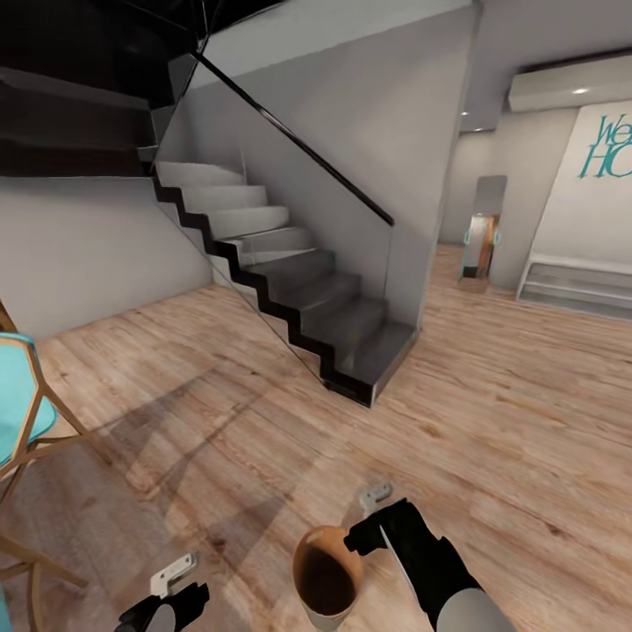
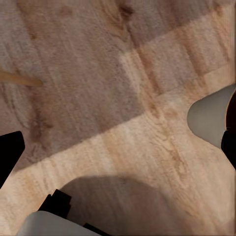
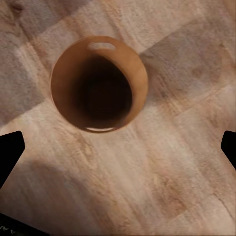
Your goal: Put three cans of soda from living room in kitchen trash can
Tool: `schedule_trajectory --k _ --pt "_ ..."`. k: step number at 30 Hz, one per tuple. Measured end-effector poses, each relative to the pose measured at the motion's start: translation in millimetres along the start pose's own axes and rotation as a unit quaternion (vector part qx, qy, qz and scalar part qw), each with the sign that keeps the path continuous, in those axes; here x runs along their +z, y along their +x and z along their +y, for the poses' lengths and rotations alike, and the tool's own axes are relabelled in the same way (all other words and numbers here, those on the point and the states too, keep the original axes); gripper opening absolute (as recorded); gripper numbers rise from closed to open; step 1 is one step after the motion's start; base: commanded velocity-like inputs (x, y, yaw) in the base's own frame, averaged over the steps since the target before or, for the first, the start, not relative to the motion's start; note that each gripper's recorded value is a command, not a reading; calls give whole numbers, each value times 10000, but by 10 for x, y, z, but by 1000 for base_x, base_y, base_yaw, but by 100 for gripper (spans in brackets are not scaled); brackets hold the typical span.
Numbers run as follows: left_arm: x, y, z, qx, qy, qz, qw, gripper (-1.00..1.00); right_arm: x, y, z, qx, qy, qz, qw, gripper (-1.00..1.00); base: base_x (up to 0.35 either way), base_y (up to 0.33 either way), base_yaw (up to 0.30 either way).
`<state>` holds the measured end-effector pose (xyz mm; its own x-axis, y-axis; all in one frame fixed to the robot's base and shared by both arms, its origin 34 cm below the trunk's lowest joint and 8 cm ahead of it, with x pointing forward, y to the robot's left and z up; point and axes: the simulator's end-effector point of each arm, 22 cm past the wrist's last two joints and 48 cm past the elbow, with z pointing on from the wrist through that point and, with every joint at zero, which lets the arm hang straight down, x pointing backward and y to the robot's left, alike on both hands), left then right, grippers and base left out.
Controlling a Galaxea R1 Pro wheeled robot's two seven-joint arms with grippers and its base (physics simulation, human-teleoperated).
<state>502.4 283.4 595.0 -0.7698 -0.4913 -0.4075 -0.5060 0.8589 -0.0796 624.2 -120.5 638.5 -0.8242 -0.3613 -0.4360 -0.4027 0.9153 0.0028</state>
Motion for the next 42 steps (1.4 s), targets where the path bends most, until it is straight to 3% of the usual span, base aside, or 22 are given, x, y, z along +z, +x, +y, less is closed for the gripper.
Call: schedule_trajectory --k 5,12,19,24,26,30,36,42 --pt "-1 -1 -8 -3 0 5 10000 100 10 21 -4 17 -6 20 10000 100 316 0 1" --pt "-2 -12 -144 -206 3 68 9998 100 115 86 -50 94 -2 247 9997 100 61 0 0" --pt "98 71 -205 -377 118 176 9991 100 281 120 -259 942 -12 455 9945 100 9 0 0" --pt "178 123 -205 -395 132 197 9989 100 357 140 -292 1092 -11 444 9930 100 1 0 0" --pt "215 129 -178 -422 108 183 9989 100 385 100 -339 1598 -90 303 9866 100 0 0 0" --pt "291 128 -112 -418 53 129 9990 100 457 39 -561 1957 288 -67 9802 100 0 0 0" --pt "402 137 -18 -400 18 99 9991 100 592 168 -544 2022 364 -33 9787 100 0 0 0" --pt "512 149 91 -492 -46 81 9987 100 715 372 -479 2008 350 244 9787 100 0 0 0"
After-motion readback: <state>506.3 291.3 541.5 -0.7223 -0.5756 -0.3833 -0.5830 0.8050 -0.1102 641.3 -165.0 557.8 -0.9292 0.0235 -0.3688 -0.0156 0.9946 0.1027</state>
